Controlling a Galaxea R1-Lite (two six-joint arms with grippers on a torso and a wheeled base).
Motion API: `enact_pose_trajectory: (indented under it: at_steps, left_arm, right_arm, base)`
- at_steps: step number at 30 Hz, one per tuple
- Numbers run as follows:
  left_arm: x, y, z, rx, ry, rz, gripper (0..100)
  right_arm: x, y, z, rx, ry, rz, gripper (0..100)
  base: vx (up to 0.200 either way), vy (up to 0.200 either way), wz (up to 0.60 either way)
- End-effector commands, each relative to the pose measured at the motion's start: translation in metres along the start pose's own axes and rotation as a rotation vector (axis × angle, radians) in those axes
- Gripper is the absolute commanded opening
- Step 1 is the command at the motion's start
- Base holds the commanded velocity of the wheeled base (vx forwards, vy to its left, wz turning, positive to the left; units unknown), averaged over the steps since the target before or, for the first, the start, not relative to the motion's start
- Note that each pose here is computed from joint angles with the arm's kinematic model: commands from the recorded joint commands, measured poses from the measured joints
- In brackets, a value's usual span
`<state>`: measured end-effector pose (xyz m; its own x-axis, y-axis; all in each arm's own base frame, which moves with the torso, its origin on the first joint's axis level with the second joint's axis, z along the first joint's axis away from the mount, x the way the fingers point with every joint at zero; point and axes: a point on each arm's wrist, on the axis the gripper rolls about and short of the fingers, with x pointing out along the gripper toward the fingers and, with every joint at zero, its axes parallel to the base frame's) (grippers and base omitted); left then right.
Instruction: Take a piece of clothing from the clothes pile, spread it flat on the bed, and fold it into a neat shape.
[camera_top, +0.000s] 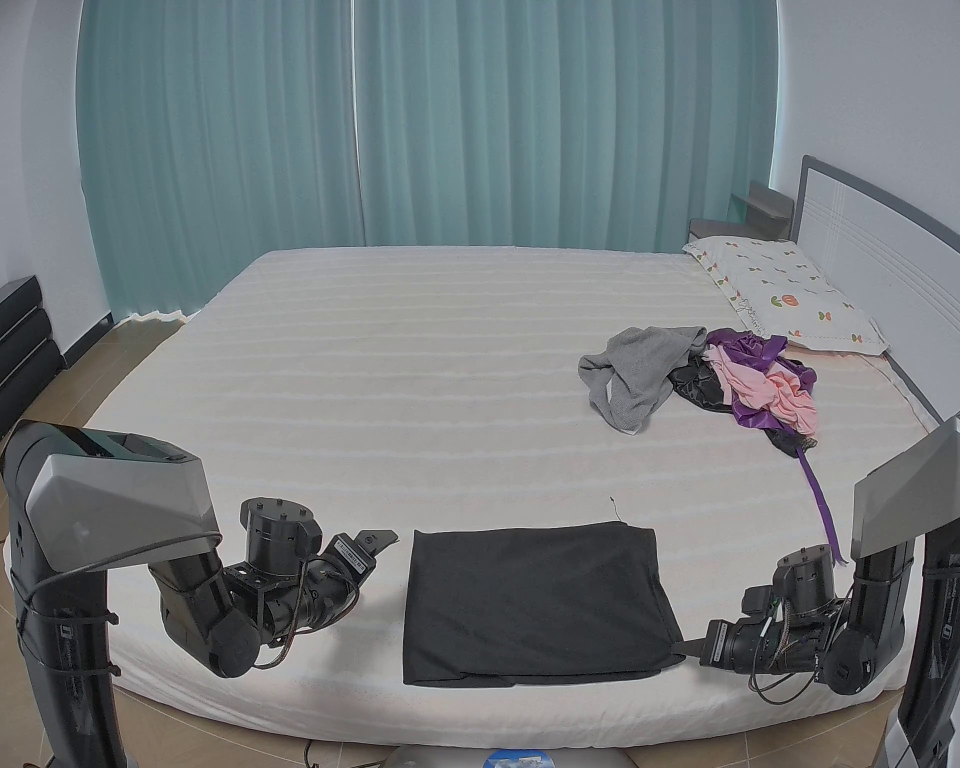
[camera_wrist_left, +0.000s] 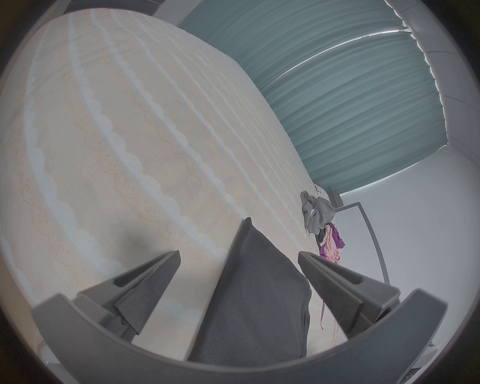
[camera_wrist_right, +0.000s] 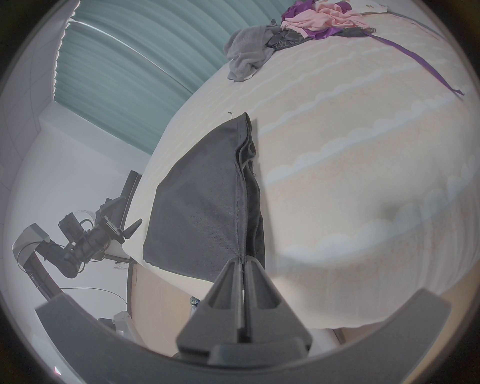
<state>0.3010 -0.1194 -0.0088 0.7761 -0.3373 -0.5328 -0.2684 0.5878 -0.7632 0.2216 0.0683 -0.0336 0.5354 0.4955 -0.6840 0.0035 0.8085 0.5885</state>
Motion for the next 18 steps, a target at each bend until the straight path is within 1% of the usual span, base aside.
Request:
enact_pose_trajectory:
  at_steps: [1, 17, 18]
  left_arm:
    - [-0.0001, -0.0001, 0.0, 0.0, 0.0, -0.001, 100]
    - [-0.0001, -0.0001, 0.0001, 0.0, -0.001, 0.0, 100]
    - [-0.0001, -0.0001, 0.0, 0.0, 0.0, -0.001, 100]
  right_arm:
    - [-0.0039, 0.0003, 0.0031, 0.003, -0.018, 0.004, 0]
    - [-0.0075, -0.0048, -0.0018, -0.029, 0.004, -0.015, 0]
    - [-0.0069, -0.0049, -0.0024, -0.035, 0.007, -0.016, 100]
  base:
    - [0.0, 0.0, 0.0]
    - [0.0, 0.0, 0.0]
    - [0.0, 0.0, 0.0]
